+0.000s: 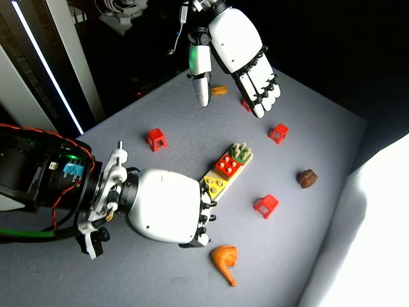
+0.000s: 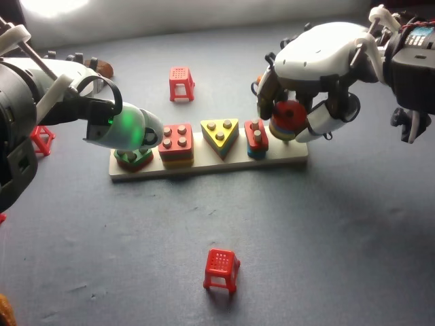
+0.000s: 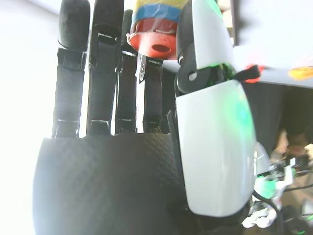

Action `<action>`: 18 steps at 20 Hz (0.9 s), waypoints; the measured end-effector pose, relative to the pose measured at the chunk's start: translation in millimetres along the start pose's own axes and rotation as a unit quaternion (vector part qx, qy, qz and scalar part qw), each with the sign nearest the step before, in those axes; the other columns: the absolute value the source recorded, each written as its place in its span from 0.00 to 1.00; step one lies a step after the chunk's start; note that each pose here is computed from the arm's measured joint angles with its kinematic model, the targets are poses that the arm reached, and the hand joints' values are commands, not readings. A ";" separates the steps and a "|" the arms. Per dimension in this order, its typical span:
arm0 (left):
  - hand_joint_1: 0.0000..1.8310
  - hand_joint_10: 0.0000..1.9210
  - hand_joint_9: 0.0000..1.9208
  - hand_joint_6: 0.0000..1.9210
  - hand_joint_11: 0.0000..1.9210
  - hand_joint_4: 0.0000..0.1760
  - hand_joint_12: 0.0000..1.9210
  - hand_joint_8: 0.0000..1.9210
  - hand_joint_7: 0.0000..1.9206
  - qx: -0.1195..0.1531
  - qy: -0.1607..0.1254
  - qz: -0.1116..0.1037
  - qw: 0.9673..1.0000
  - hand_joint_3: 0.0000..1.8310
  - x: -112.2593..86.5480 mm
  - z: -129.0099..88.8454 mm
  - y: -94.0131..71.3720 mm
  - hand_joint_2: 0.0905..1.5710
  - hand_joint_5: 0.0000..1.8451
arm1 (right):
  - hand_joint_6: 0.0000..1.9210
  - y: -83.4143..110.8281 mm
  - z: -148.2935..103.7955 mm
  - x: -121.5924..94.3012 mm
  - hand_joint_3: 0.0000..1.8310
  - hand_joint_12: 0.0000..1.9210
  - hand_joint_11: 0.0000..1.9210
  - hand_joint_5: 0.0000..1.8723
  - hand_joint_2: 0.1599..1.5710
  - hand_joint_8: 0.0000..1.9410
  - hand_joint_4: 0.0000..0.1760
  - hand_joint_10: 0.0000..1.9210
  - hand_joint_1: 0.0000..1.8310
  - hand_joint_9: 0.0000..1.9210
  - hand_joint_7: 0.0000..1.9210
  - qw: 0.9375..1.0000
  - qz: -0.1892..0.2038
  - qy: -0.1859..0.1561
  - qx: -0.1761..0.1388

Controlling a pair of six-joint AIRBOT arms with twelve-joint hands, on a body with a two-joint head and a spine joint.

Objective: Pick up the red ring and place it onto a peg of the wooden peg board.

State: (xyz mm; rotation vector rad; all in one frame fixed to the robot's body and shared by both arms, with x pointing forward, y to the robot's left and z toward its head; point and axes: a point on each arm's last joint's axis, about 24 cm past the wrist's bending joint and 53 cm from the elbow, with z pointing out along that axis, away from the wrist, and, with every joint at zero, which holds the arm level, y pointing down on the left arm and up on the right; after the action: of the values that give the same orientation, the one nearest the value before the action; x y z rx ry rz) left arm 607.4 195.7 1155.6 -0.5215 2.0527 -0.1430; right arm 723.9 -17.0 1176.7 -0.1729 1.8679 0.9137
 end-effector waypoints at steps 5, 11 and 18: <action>0.00 0.00 0.00 0.00 0.00 0.00 0.00 0.00 0.00 -0.002 -0.001 0.000 1.000 0.00 -0.3 0.0 1.0 0.74 0.00 | 0.57 -0.8 -0.4 1.1 0.00 0.62 0.38 0.50 0.68 0.46 0.14 0.02 0.66 0.63 0.53 1.000 -0.018 -0.006 -0.003; 0.00 0.00 0.00 0.00 0.00 0.00 0.00 0.00 0.00 -0.003 -0.001 -0.001 1.000 0.00 -0.5 0.0 1.5 0.75 0.00 | 0.06 -21.8 8.6 -3.5 0.00 0.54 0.23 0.39 0.64 0.02 0.00 0.00 0.61 0.46 0.44 1.000 -0.007 -0.019 0.014; 0.00 0.00 0.00 0.00 0.00 0.00 0.00 0.00 0.00 -0.005 -0.002 -0.001 1.000 0.00 -0.8 0.0 2.6 0.74 0.00 | 0.00 -21.8 9.0 -5.2 0.00 0.55 0.19 0.36 0.62 0.00 0.00 0.00 0.60 0.41 0.39 0.999 -0.019 -0.027 0.011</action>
State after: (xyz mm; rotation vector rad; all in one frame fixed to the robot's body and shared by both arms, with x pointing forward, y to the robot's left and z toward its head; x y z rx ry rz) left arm 606.9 198.3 1155.5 -0.5301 2.0506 -0.1320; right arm 743.6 -27.9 1168.0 -0.1693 1.8183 0.8639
